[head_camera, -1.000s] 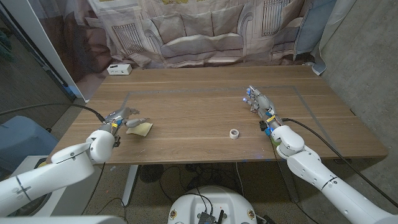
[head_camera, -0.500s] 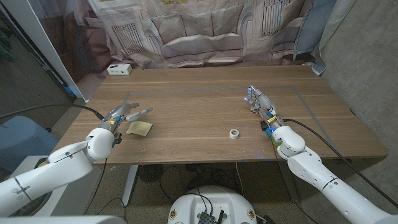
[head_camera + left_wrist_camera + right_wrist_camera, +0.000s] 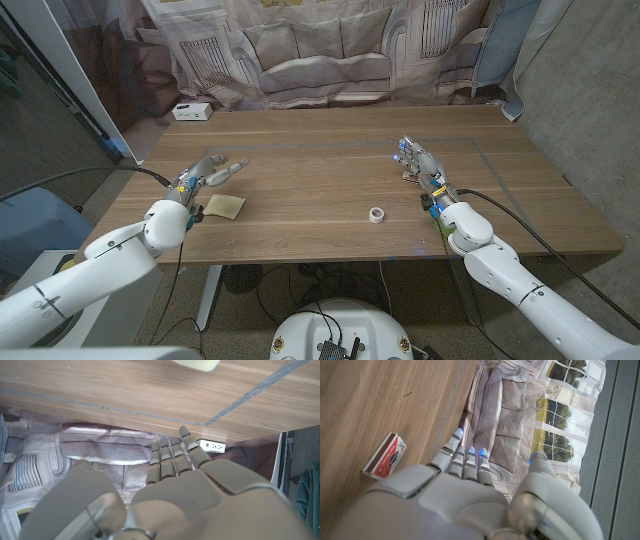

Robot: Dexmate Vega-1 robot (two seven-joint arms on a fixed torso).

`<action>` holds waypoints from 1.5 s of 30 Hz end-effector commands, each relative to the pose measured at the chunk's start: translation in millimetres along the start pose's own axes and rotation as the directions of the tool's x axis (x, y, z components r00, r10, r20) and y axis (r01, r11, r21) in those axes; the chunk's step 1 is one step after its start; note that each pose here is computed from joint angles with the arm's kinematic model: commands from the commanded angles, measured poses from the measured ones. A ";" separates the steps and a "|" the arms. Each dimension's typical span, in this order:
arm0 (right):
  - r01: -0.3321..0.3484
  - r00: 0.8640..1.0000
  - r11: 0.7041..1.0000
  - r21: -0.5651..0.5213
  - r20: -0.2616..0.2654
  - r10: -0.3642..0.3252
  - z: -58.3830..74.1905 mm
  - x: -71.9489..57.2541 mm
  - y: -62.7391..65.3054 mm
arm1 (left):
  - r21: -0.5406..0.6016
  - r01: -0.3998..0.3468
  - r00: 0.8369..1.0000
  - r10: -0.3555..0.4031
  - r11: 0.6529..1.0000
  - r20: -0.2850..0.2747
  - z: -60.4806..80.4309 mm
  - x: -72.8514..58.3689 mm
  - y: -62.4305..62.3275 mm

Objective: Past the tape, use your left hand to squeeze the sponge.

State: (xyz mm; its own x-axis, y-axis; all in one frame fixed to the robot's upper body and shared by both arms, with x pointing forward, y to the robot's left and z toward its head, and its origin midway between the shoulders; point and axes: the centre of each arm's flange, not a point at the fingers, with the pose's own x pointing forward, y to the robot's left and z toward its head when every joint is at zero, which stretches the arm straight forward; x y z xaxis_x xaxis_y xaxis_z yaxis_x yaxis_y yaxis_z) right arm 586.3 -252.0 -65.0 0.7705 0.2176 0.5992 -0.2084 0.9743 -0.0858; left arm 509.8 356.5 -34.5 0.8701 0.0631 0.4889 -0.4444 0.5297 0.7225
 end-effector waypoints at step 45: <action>-0.037 0.998 0.999 0.003 0.042 0.037 12.1 36.7 -27.7 | -0.617 0.192 0.926 0.067 0.763 0.371 88.5 92.4 -66.6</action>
State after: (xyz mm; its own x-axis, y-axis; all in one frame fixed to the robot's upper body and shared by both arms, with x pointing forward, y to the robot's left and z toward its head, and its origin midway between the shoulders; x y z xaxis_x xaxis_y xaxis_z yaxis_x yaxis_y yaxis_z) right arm 609.8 -283.7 -48.1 0.7281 0.2894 0.6213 -0.2942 0.9507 -0.0980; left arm 584.3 266.5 -1.6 0.7481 -0.1804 0.6385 -0.1244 0.9071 0.4020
